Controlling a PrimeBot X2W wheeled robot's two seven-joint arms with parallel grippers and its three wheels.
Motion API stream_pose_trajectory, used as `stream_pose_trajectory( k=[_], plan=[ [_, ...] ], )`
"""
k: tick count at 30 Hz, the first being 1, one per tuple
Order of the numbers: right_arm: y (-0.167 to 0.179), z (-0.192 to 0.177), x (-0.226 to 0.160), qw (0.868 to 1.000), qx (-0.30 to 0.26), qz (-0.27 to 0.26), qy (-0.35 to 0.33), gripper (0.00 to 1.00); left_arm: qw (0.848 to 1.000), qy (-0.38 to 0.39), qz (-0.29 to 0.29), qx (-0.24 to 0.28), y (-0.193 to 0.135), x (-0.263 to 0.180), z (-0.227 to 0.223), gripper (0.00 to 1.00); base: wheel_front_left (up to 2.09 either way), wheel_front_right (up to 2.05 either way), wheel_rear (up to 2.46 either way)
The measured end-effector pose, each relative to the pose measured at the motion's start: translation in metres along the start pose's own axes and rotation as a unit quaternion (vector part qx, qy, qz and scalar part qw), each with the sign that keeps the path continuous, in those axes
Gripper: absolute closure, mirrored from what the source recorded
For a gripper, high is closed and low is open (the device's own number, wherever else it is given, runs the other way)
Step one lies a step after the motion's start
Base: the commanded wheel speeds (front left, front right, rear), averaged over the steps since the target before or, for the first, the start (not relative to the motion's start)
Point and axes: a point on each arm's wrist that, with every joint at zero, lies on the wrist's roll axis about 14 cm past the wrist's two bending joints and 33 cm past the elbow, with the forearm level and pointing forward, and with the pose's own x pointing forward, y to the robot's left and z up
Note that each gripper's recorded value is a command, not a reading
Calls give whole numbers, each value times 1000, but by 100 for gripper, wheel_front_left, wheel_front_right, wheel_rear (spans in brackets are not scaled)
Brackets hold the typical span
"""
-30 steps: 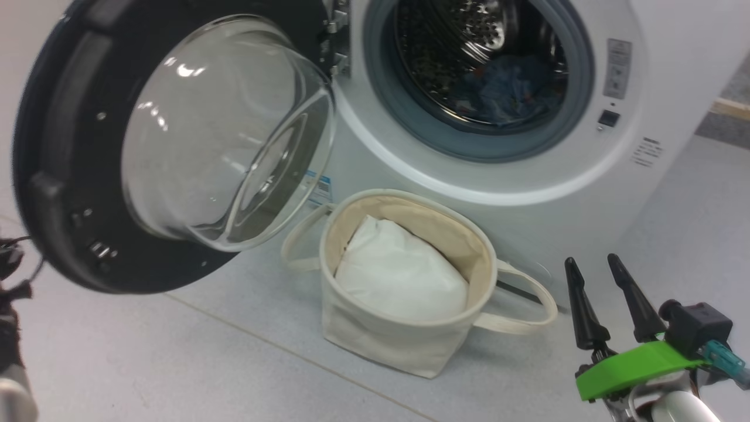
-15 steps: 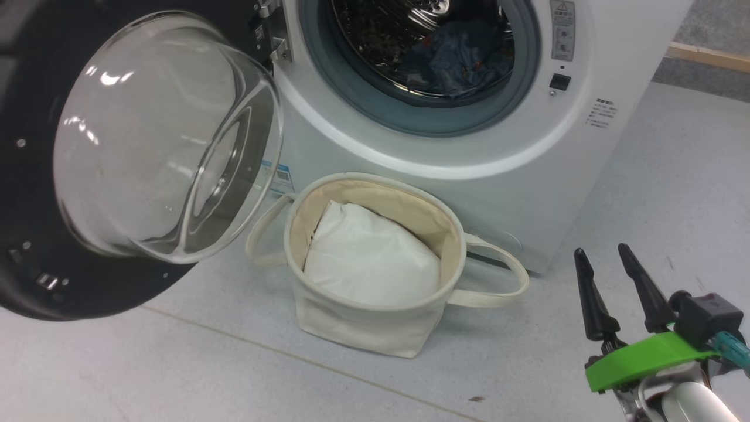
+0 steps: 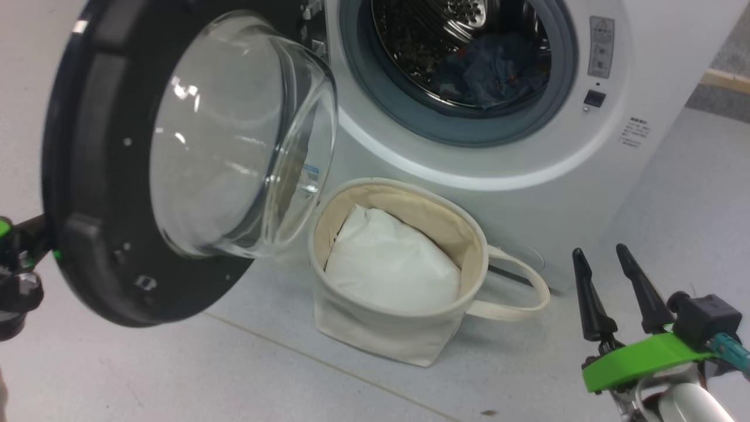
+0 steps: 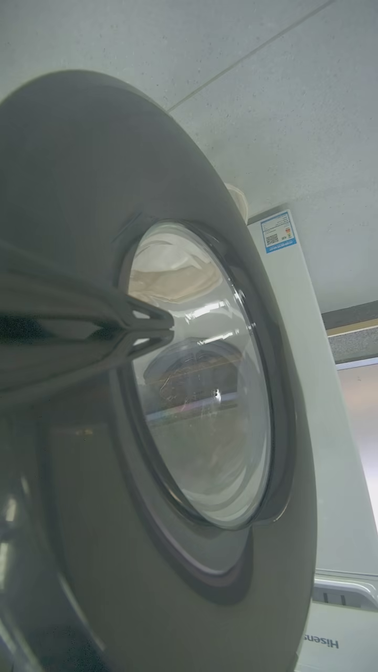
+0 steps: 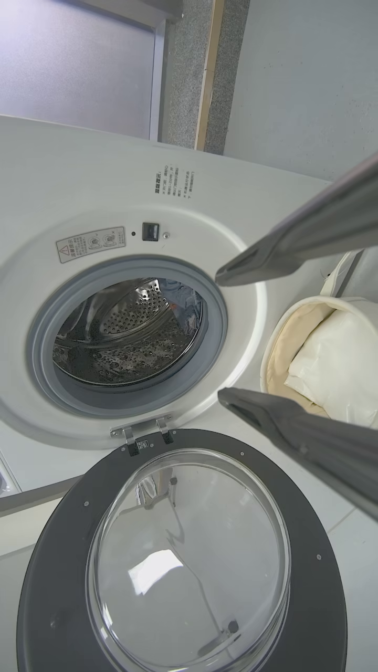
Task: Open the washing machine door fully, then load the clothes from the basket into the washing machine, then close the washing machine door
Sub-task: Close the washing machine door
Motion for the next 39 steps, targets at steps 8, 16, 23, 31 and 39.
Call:
stream_pose_trajectory(
  k=[8, 16, 23, 31, 39],
  plan=[
    [10, 5, -3, 1000, 6, 2, -8, 0, 990, 121, -38, 53, -18, 6, -61, 100, 0, 0, 0],
    [7, 9, -11, 1000, 14, -17, -17, 0, 969, 211, -67, 106, -35, 19, -132, 100, 0, 0, 0],
    [-13, 15, -32, 998, 5, -57, -25, 0, 946, 277, -94, 137, -62, 26, -191, 100, 0, 0, 0],
    [-52, 25, -77, 989, -7, -140, -37, 0, 938, 282, -126, 157, -97, 62, -232, 100, 0, 0, 0],
    [-85, 35, -130, 973, -21, -225, -48, 0, 930, 293, -158, 157, -125, 102, -277, 100, 0, 0, 0]
  ],
)
